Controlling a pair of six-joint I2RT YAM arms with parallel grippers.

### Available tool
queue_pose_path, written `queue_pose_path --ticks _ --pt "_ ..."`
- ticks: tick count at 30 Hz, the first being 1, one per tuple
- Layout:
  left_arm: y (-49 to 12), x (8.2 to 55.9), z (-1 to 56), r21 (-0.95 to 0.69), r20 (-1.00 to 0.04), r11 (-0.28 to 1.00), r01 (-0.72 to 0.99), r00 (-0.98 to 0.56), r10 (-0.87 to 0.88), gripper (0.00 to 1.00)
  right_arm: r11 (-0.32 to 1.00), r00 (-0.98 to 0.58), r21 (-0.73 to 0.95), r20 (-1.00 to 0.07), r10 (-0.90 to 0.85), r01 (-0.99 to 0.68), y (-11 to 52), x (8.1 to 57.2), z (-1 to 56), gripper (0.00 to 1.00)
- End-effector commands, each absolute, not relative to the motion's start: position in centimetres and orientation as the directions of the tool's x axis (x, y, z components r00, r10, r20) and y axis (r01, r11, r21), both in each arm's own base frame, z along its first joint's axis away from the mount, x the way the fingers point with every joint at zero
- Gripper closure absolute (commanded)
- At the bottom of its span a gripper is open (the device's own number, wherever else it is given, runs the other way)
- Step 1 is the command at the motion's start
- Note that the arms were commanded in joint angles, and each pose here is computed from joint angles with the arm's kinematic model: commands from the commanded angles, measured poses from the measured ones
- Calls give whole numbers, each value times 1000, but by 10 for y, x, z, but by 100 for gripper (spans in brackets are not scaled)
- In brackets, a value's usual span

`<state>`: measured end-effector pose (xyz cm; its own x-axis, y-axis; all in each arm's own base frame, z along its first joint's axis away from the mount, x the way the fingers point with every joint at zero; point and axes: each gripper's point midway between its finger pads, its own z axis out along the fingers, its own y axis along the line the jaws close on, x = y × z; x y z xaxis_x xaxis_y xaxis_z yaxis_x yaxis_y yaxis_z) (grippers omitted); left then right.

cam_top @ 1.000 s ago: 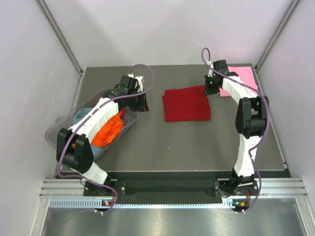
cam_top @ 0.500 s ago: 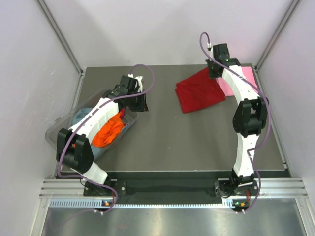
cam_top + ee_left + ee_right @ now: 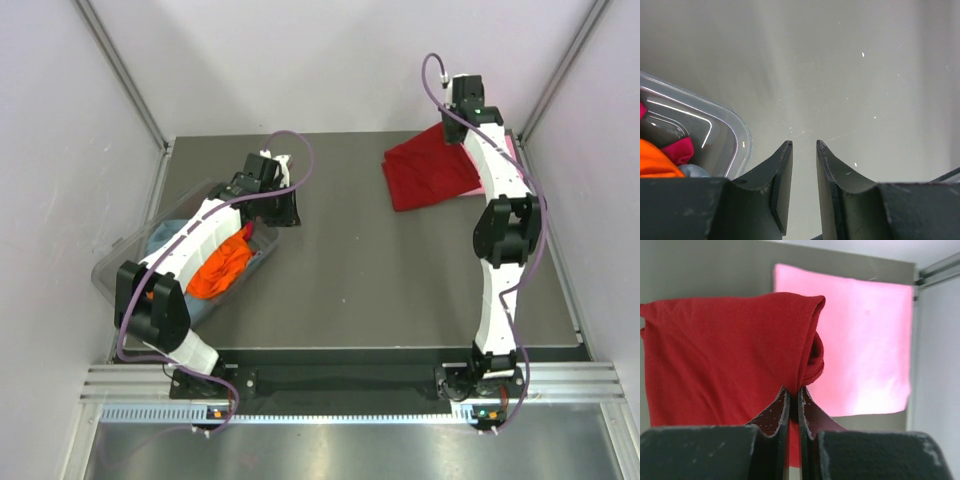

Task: Fold and stack the t-shirts
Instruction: Neatly place the folded tshirt to the corner

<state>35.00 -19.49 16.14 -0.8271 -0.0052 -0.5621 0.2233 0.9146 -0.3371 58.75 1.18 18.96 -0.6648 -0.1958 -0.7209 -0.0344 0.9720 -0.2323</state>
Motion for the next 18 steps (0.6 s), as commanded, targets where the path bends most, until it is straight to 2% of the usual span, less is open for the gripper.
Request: queue_pose_path --ticks 1,18 --pt "-196 355 182 -330 -631 907 263 -776 -5 69 950 -575 -308 -788 -221 56 -24 604 238 100" --pt "-196 359 174 -320 -619 912 256 -786 4 69 917 -484 -373 -834 -264 143 -82 617 277 100"
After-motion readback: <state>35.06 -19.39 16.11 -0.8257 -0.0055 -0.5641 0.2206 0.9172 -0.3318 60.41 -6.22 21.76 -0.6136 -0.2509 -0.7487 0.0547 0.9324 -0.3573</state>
